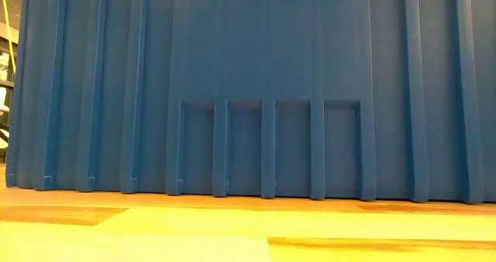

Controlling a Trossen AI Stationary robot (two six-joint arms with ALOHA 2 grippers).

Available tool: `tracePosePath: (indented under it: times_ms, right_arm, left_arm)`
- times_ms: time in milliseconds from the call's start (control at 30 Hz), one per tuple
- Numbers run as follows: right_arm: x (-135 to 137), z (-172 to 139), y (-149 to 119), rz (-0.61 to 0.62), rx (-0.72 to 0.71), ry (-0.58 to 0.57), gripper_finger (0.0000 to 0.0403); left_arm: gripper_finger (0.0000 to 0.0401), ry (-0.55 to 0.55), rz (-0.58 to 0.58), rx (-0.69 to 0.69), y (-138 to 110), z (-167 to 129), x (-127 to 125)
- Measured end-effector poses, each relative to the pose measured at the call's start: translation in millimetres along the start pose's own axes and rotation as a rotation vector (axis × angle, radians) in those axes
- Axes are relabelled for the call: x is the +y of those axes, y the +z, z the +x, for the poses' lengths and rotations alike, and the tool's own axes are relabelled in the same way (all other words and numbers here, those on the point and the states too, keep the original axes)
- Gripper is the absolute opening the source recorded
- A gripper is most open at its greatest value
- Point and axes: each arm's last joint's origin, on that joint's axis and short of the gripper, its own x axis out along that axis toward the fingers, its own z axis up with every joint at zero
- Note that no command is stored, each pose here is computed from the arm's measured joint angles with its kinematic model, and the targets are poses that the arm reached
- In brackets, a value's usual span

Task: Pick and place slides into bin
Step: Put the gray slide into the blue container

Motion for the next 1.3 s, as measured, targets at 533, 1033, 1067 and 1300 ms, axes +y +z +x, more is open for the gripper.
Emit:
tracePosePath:
  times_ms: [533,1033,1067,1300]
  right_arm:
    - [2.8,1.0,-46.3,0.396,-0.230,-0.490,0.0005]
    - [23.0,18.8,-112.4,0.771,-0.321,-0.580,0.0005]
    - [21.7,21.2,-116.8,0.777,-0.293,-0.604,0.0005]
    - [17.2,30.5,-139.5,0.855,-0.134,-0.735,0.0005]
  left_arm:
    - [0.0085,0.296,0.215,-0.126,3.9,-8.3,13.4]
    - [0.0085,0.170,0.275,-0.082,7.2,-10.3,9.5]
    - [0.0085,0.169,0.278,-0.082,7.7,-10.6,9.4]
    - [0.0085,0.139,0.264,-0.092,15.0,-15.1,7.8]
